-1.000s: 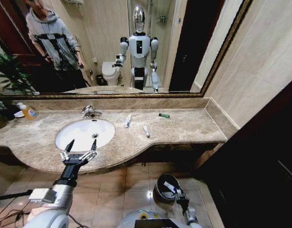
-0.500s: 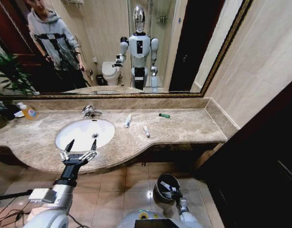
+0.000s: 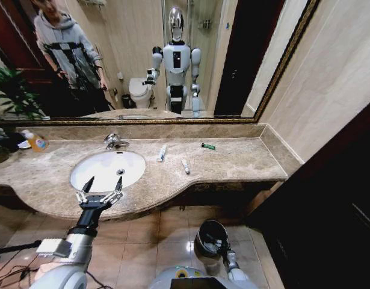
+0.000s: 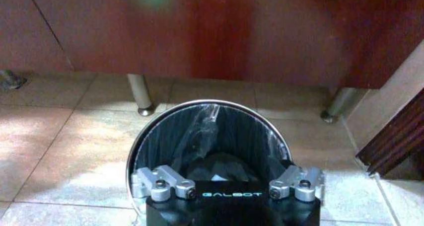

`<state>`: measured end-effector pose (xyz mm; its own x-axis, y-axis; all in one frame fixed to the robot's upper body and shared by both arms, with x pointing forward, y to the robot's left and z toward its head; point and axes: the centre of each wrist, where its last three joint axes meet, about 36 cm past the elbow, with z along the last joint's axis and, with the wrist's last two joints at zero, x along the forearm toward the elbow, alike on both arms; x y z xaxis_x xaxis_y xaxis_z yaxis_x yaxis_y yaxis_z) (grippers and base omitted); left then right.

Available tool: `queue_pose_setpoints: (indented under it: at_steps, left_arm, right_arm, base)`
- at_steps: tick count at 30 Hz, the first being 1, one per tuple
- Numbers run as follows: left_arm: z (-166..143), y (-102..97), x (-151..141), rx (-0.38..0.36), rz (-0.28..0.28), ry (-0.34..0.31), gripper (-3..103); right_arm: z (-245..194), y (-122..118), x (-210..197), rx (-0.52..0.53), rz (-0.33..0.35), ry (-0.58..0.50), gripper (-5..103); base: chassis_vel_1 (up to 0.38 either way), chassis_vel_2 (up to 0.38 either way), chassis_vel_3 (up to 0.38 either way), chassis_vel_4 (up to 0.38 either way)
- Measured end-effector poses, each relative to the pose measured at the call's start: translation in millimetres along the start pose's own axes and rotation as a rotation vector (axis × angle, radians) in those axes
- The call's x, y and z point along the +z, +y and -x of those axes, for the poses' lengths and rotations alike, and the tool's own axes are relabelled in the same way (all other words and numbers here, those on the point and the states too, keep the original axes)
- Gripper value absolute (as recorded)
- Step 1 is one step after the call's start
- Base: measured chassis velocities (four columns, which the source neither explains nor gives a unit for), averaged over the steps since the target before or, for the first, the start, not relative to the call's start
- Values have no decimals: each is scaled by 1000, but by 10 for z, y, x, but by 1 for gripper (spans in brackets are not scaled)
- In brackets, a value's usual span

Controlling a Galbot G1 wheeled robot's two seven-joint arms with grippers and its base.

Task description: Pick up the trash from the sink and place it in the trash bin.

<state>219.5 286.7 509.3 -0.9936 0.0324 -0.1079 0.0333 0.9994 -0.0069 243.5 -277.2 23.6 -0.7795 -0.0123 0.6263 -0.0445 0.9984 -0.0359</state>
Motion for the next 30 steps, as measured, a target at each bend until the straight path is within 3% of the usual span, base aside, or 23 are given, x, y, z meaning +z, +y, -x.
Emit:
queue_pose_setpoints:
  at_steps: [3, 12, 19, 30]
  left_arm:
    - [0, 0, 0, 0, 0, 0, 100]
    - [0, 0, 0, 0, 0, 0, 100]
    - [0, 0, 0, 0, 0, 0, 100]
    - [0, 0, 0, 1, 0, 0, 100]
  right_arm:
    - [-171, -55, 89, -52, -14, -44, 99]
    - [-526, -21, 271, -52, -59, -162, 100]
    - [-945, 18, -216, -18, -39, -313, 100]
    - [-2010, 21, -1064, -58, -25, -505, 100]
  base:
    - [0, 0, 0, 0]
    - [0, 0, 0, 0]
    - [0, 0, 0, 0]
    - [0, 0, 0, 0]
